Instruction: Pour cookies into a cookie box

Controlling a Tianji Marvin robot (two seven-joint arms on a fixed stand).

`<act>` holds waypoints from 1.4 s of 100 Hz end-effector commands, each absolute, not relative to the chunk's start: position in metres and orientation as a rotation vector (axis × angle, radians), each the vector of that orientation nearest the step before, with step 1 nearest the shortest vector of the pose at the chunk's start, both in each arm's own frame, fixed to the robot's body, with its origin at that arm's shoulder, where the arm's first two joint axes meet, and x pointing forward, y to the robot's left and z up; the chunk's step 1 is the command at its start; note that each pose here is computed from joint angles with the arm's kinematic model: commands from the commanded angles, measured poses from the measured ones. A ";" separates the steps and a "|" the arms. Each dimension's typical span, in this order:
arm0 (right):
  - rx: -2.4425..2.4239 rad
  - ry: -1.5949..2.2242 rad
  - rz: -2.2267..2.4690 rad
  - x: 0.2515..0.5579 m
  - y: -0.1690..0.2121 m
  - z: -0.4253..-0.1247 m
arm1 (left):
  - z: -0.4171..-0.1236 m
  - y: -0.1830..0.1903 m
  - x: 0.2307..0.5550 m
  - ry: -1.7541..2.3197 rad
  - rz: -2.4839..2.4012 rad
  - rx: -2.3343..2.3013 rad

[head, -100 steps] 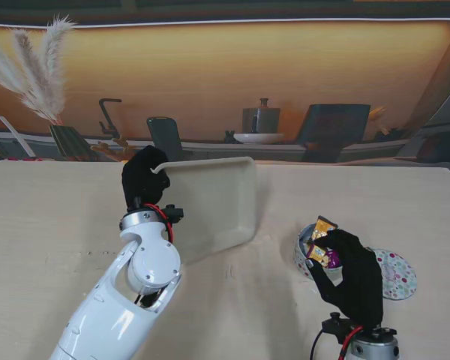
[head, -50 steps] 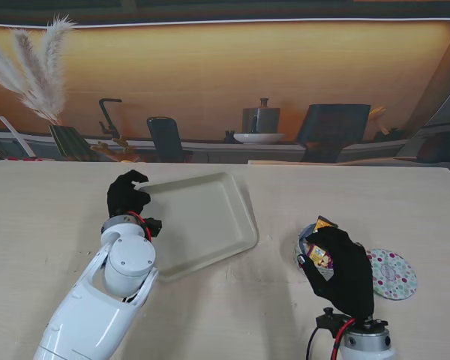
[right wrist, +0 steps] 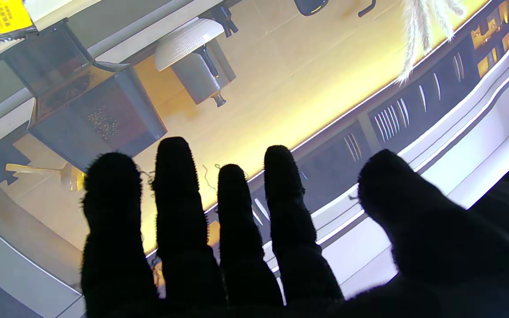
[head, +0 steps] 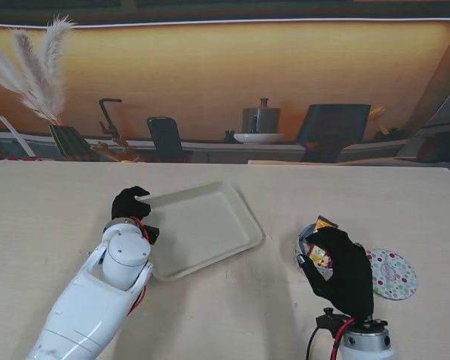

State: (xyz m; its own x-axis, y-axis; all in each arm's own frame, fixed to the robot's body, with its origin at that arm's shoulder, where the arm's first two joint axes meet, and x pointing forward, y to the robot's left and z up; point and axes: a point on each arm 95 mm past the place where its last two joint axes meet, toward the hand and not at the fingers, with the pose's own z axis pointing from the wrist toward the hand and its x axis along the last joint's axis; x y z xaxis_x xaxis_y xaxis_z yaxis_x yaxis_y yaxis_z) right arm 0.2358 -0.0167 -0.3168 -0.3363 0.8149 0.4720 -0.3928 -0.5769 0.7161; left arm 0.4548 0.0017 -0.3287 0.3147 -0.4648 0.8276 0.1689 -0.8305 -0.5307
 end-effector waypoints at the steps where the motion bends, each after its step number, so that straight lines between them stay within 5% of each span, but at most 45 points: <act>1: 1.100 0.651 1.980 0.236 -0.014 -0.319 | -0.337 0.005 0.455 0.299 -1.518 -2.086; 70: 1.114 0.681 1.977 0.239 -0.008 -0.321 | -0.375 0.029 0.459 0.628 -1.289 -2.232; 140: 1.114 0.691 1.975 0.241 -0.008 -0.320 | -0.354 0.044 0.449 0.781 -1.395 -2.090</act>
State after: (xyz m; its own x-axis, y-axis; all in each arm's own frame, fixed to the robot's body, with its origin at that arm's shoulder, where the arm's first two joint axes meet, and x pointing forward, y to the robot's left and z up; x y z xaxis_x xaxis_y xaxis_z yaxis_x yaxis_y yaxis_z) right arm 0.2412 -0.0103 -0.3204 -0.3359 0.8170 0.4687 -0.3570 -0.5709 0.7393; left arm 0.4556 0.0442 -0.3541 0.3309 -0.6915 0.6421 -0.1769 -0.7138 -0.6776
